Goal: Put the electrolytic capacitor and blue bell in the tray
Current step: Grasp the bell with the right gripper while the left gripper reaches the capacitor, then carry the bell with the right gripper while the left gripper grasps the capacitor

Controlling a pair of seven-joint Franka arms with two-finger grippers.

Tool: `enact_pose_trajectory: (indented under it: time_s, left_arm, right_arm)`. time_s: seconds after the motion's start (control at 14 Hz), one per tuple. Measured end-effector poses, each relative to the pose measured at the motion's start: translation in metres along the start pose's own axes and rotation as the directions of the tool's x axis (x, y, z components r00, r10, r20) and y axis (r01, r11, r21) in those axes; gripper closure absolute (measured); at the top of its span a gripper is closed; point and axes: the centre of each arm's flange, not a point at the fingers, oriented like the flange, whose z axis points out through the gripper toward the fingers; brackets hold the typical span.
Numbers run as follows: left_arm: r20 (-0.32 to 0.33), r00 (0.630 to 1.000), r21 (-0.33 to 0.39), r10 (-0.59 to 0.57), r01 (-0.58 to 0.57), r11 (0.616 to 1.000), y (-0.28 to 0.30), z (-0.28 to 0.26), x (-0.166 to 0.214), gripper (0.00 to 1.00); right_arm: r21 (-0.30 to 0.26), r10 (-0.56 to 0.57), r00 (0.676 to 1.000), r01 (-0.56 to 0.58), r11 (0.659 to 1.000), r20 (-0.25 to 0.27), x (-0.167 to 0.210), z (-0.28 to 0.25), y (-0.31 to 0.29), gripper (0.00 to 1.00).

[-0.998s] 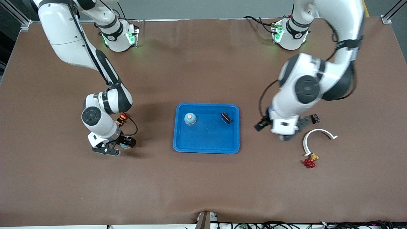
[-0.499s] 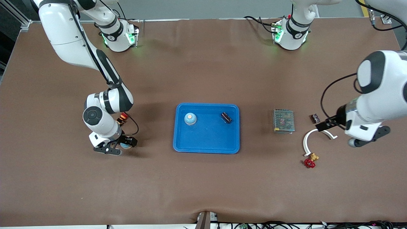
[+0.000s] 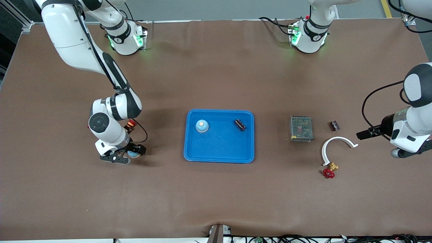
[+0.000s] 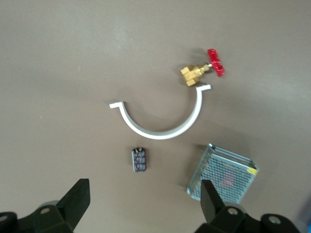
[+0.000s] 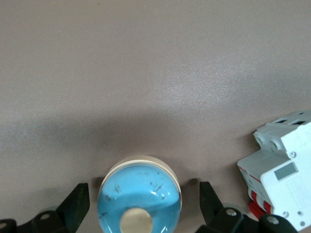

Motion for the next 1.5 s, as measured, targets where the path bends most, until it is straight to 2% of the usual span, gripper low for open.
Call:
enact_pose_trajectory:
  time_s: [0.36, 0.43, 0.57, 0.64, 0.86, 1.14, 1.5]
  left_arm:
    - [-0.036, 0.998, 0.01, 0.049, -0.049, 0.999, -0.016, 0.071, -0.01, 0.0]
    - [-0.042, 0.998, 0.008, 0.052, -0.052, 0.999, -0.016, 0.082, -0.016, 0.0]
    - [-0.061, 0.996, 0.002, 0.058, -0.058, 0.998, -0.016, 0.103, -0.031, 0.0]
    - [-0.068, 0.996, 0.0, 0.059, -0.059, 0.998, -0.017, 0.113, -0.039, 0.0]
    - [-0.064, 0.997, -0.003, 0.047, -0.048, 0.999, -0.019, 0.137, -0.06, 0.0]
    - [-0.053, 0.998, -0.004, 0.033, -0.033, 0.999, -0.023, 0.162, -0.074, 0.0]
    - [-0.029, 0.999, -0.005, 0.024, -0.025, 1.0, -0.028, 0.197, -0.076, 0.0]
  right_arm:
    - [0.0, -0.001, 1.0, 0.001, 1.0, 0.002, -0.001, 0.0, -0.001, 0.01]
    - [0.001, -0.002, 1.0, 0.002, 1.0, 0.002, -0.001, 0.0, -0.001, 0.05]
    - [0.002, -0.003, 1.0, 0.003, 1.0, 0.002, -0.001, 0.0, -0.002, 0.27]
    - [0.003, -0.004, 1.0, 0.004, 1.0, 0.001, -0.001, -0.001, -0.003, 0.33]
    - [0.006, -0.011, 1.0, 0.011, 1.0, 0.004, -0.003, -0.001, -0.008, 0.33]
    - [0.002, -0.026, 0.998, 0.026, 1.0, 0.052, -0.01, -0.014, -0.04, 0.33]
    - [0.023, 0.118, 0.989, -0.121, 0.992, 0.092, -0.013, -0.078, -0.11, 0.33]
